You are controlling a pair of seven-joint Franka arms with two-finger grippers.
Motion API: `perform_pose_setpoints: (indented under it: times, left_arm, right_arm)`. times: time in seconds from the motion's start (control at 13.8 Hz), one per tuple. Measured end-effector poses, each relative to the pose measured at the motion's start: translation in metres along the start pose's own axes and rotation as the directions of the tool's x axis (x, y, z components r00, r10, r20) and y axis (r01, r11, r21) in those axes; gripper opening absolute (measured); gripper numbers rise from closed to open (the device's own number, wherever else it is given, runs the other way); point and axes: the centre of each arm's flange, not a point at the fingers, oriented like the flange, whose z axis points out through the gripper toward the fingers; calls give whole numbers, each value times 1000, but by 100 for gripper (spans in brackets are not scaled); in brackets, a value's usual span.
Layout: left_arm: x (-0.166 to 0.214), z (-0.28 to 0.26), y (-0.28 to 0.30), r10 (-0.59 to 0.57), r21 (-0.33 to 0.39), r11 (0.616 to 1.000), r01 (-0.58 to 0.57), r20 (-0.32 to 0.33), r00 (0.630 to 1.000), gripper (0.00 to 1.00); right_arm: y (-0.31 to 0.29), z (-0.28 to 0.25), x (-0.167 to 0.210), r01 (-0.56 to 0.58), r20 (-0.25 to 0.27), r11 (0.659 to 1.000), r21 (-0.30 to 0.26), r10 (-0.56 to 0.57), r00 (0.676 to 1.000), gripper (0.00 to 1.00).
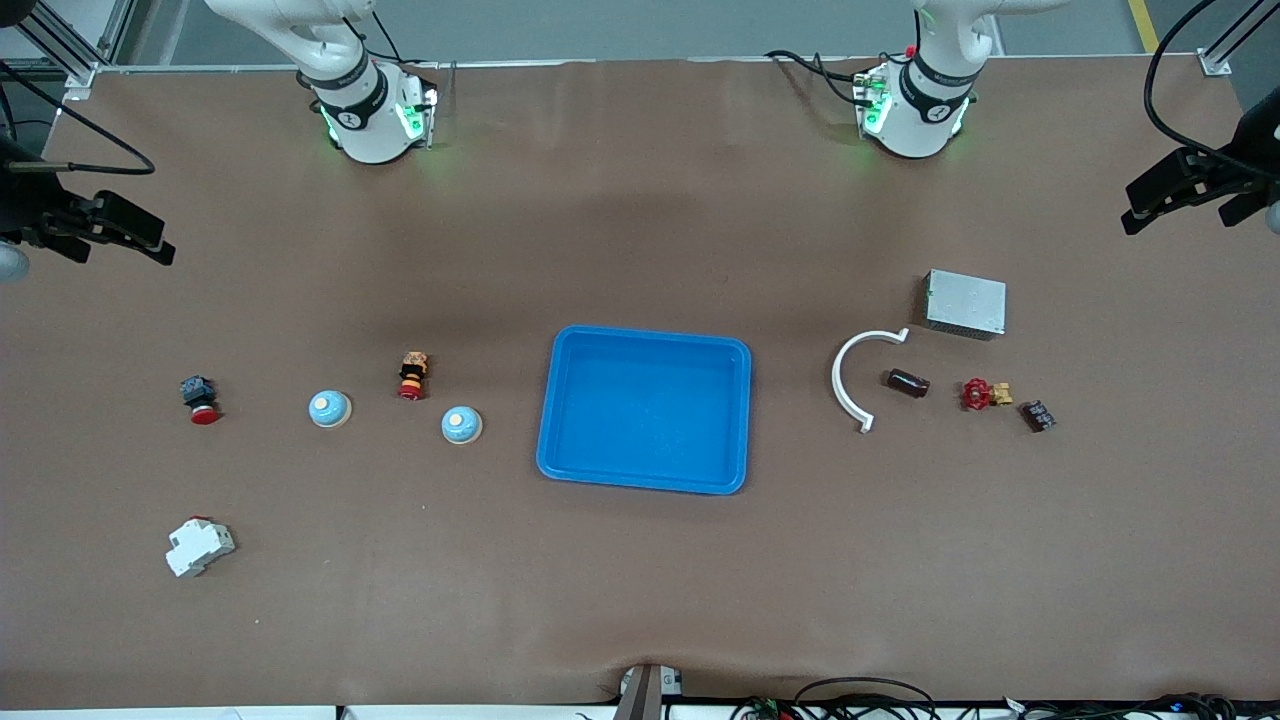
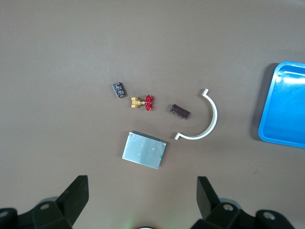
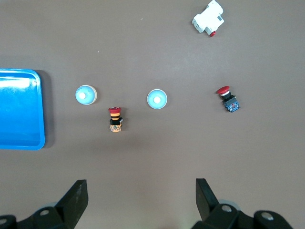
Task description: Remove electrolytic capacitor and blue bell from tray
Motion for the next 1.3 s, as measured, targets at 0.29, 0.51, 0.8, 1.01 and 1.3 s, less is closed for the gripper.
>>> perform_pose_setpoints:
  times: [0.29,0.51,0.8,1.01,1.3]
  left_arm:
    - [-1,1,1,6,1,1000,-6,12,1000,100]
    - [-2,-3,1,6,0,1000,-6,3,1000,100]
    - [-3,-4,1,6,1,1000,-6,12,1000,100]
    - [-5,-3,1,6,3,1000,-6,27,1000,100]
    - [-5,-3,1,5,3,1000,-6,31,1000,100]
  right_arm:
    - [0,-1,0,-2,-2,1000,0,2,1000,100]
    - [-1,0,1,0,0,1000,0,0,1000,100]
    - [-1,0,1,0,0,1000,-1,0,1000,100]
    - [-1,1,0,0,7,1000,-1,0,1000,100]
    - [-2,2,1,1,9,1000,-1,-1,1000,100]
